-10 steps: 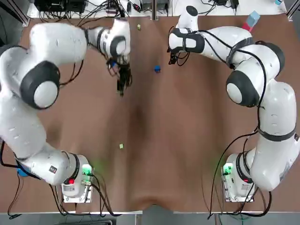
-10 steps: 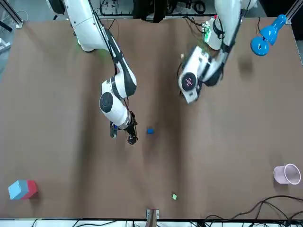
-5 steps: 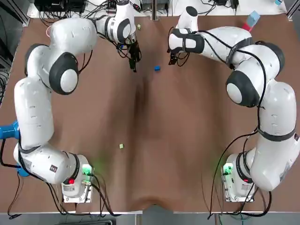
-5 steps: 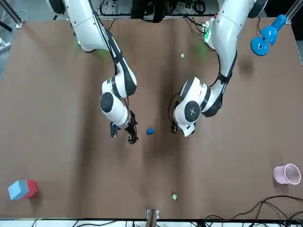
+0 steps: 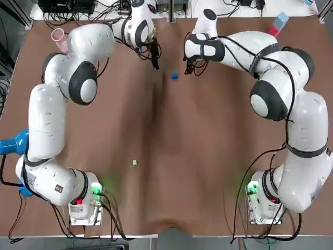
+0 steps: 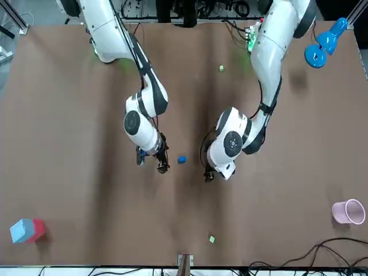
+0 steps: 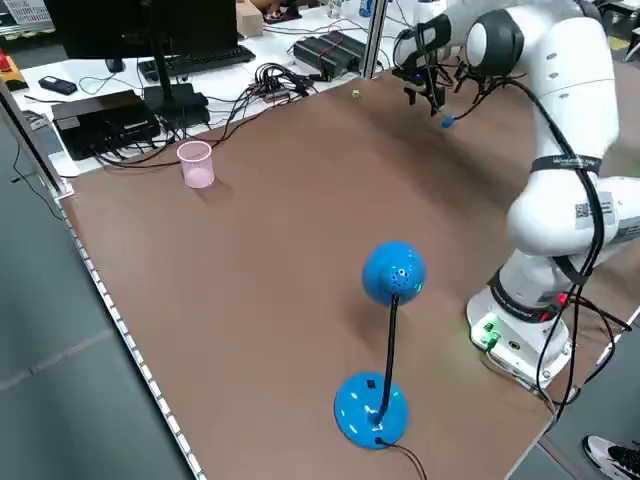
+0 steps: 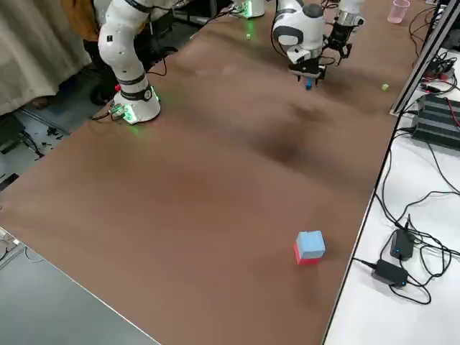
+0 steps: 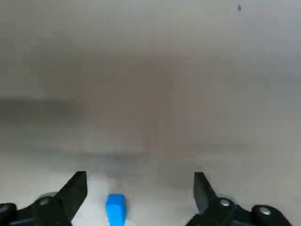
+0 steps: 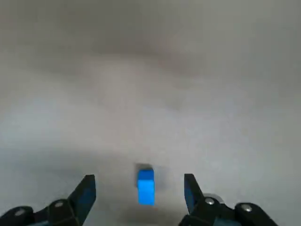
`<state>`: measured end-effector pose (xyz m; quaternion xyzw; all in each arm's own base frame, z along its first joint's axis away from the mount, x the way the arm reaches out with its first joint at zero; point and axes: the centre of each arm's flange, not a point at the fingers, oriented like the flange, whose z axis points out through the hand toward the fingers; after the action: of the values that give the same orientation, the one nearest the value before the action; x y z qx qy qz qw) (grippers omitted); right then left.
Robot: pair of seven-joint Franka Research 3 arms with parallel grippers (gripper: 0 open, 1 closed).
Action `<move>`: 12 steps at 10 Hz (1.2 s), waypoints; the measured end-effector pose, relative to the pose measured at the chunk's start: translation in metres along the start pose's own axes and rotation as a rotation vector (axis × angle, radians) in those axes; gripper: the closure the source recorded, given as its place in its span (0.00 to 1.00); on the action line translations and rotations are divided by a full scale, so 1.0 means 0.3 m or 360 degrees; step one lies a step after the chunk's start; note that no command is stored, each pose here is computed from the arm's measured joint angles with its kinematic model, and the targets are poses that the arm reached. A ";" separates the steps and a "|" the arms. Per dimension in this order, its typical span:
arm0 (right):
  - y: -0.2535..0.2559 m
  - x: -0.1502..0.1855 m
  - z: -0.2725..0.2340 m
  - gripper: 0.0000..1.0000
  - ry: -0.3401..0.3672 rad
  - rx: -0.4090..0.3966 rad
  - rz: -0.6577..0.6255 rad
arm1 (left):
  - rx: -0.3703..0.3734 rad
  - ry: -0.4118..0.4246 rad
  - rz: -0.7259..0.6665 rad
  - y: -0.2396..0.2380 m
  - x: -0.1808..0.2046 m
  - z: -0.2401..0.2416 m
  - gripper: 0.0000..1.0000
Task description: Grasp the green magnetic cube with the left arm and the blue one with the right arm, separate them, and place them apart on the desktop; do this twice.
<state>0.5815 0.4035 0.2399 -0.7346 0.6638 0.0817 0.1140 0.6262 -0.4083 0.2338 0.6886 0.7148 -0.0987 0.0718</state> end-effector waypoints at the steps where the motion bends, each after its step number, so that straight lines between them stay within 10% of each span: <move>1: 0.017 -0.027 0.010 0.15 0.0000 -0.0007 0.0004 | -0.0014 -0.0004 0.0007 -0.027 -0.038 0.042 0.00; 12: 0.024 -0.028 0.028 0.16 0.0007 -0.0016 0.0038 | -0.0133 -0.0053 0.0025 -0.174 -0.214 0.252 0.15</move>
<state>0.5739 0.4132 0.2336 -0.7273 0.6724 0.0848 0.1078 0.5744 -0.4904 0.1780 0.6889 0.7115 -0.0795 0.1132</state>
